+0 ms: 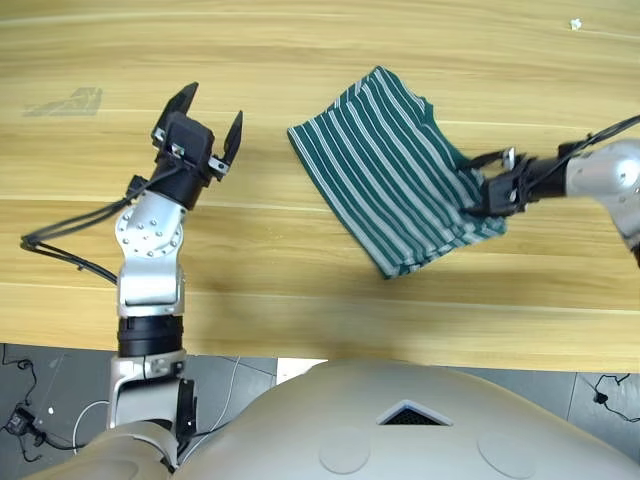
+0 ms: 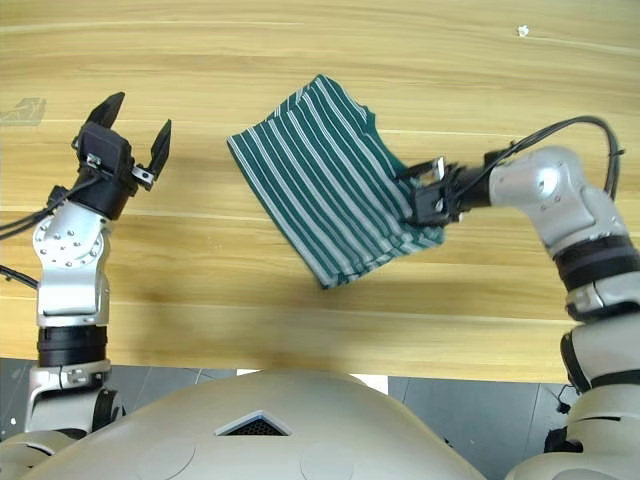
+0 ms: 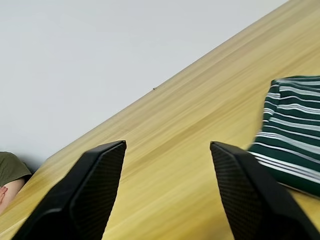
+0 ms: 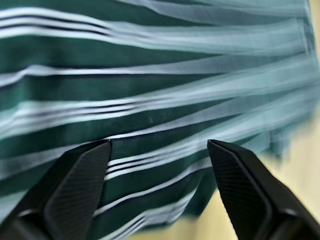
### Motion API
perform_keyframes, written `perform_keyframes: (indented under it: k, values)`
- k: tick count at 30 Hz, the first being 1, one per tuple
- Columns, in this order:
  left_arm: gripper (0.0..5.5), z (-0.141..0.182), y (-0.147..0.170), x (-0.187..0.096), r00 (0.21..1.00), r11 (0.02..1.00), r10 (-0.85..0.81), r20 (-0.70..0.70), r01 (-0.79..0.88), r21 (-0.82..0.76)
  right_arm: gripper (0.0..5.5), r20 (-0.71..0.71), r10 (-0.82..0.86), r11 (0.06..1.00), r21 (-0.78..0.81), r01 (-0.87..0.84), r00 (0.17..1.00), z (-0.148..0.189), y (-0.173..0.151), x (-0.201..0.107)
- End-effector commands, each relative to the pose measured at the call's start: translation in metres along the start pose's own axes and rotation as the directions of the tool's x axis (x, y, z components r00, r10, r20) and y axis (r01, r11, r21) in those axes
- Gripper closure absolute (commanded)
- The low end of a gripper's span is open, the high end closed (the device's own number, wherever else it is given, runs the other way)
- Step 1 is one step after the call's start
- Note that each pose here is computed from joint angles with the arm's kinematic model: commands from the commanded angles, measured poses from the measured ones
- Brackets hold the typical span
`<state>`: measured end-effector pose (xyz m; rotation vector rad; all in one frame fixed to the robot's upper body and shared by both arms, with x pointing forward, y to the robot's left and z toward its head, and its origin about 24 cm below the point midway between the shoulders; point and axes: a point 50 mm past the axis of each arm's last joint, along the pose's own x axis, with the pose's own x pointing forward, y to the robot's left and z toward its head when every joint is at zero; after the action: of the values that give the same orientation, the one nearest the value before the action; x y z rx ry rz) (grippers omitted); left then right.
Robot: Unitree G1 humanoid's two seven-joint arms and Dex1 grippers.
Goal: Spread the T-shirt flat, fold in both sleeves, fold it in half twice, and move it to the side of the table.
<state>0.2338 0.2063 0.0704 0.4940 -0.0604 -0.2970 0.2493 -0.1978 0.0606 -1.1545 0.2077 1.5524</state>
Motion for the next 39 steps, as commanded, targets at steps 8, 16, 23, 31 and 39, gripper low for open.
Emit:
perform_keyframes:
  k: [8, 16, 23, 31, 39]
  values:
    - [2.39, -0.003, -0.056, -0.023, 0.992, 0.995, -0.080, -0.100, 0.085, 0.048, 1.91, 0.011, 0.017, 0.999, 0.032, -0.018, 1.000, 0.008, 0.026, 0.028]
    - [2.39, -0.005, -0.050, -0.021, 0.992, 0.990, -0.077, -0.098, 0.087, 0.109, 1.91, 0.108, -0.057, 0.998, -0.018, 0.060, 0.992, 0.026, 0.015, 0.037]
    - [2.39, -0.004, -0.051, -0.021, 0.992, 0.988, -0.090, -0.086, 0.100, 0.121, 1.91, 0.240, -0.277, 0.951, -0.069, 0.301, 0.930, 0.046, -0.018, 0.041]
    - [2.39, -0.003, -0.046, -0.023, 0.992, 0.979, -0.095, -0.079, 0.108, 0.175, 1.91, 0.311, -0.488, 0.840, -0.086, 0.536, 0.816, 0.057, -0.041, 0.014]
    - [2.39, -0.004, -0.020, -0.049, 0.966, 0.756, -0.251, -0.058, 0.233, 0.612, 1.91, 0.337, -0.577, 0.754, -0.130, 0.644, 0.744, 0.045, -0.010, -0.027]
